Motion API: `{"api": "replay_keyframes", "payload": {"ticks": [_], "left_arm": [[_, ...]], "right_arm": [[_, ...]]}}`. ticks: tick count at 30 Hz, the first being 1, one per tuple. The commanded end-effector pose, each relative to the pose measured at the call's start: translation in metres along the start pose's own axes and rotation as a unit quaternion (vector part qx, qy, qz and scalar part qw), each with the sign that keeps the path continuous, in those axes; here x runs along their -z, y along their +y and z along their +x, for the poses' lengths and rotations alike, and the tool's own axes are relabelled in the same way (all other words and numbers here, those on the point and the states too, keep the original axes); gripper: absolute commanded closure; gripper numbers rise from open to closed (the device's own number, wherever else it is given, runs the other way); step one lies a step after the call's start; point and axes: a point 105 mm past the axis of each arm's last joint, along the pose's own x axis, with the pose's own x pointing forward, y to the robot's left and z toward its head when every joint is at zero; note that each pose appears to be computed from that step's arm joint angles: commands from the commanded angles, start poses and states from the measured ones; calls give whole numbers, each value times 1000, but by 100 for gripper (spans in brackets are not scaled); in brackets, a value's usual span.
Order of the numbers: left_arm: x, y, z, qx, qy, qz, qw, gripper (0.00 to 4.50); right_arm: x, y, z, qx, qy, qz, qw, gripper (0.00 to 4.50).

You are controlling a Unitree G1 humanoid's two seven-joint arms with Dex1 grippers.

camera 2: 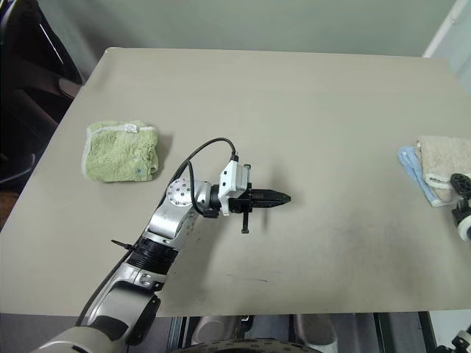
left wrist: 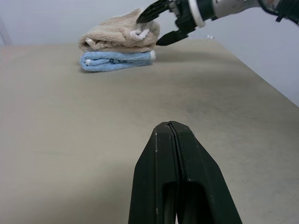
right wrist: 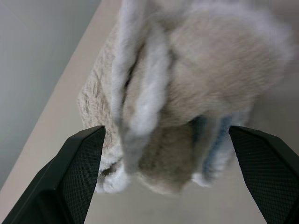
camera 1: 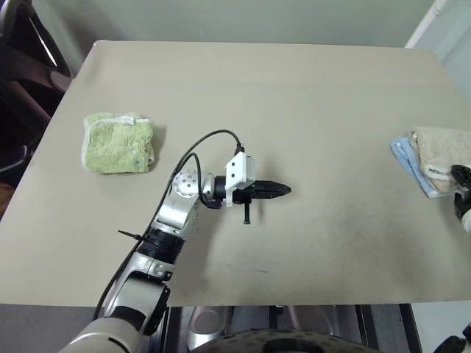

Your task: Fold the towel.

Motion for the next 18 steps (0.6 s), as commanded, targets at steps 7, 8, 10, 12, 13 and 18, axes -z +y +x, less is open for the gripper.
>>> {"api": "replay_keyframes", "payload": {"ticks": [7,8,10,12,13,18], "left_arm": [[-21,17,-8,-14,-48,-11,999,450],[-21,17,-10,-15,-50,-14,999,450],[-29,21,-14,-22,-69,-25,997,450],[-34,23,-18,-25,-80,-29,996,450],[-35,23,-20,-26,-81,-28,996,450],[-39,13,-32,-3,-77,-57,995,432]], "right_arm": [[5,65,-47,-163,63,-279,944,2],[6,71,-49,-179,61,-293,937,2],[20,102,-58,-257,53,-354,898,2],[32,123,-67,-314,40,-391,864,2],[36,133,-70,-340,27,-404,849,2],[82,153,-74,-419,72,-441,790,0]]}}
